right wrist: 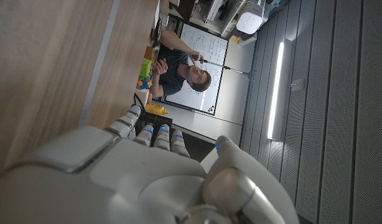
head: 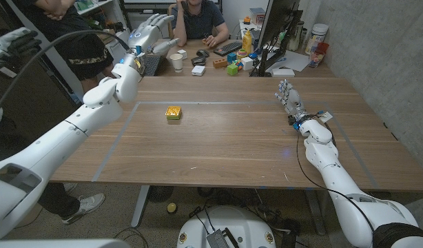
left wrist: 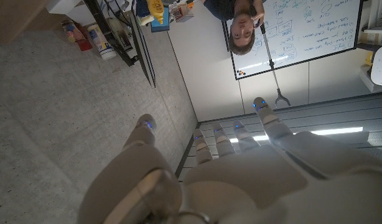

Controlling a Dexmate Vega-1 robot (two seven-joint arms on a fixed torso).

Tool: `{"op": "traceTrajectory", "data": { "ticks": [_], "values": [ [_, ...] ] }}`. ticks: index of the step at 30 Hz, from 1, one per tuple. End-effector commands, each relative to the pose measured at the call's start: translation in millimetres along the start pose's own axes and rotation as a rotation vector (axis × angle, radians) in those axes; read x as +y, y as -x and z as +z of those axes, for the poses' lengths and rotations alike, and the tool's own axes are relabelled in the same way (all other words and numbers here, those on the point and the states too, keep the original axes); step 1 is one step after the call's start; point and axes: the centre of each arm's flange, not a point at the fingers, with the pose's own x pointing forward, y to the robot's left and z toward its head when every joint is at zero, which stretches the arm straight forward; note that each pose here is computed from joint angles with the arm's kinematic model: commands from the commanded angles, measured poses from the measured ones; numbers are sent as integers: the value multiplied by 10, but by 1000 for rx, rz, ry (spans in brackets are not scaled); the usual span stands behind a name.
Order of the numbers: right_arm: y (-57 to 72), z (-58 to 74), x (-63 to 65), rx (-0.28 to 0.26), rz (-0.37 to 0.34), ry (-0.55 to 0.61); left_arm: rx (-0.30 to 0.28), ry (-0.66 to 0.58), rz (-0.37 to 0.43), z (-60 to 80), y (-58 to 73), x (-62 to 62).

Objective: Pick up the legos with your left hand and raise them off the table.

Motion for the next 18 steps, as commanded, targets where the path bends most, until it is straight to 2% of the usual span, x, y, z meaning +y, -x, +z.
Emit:
{"op": "traceTrajectory", "data": {
  "ticks": [1,18],
  "values": [
    [10,25,28,-10,0,10,20,6,-75,-49,93,-154],
    [-6,58,44,-21,7,16,26,16,-165,-87,140,-360]
  ]
}}
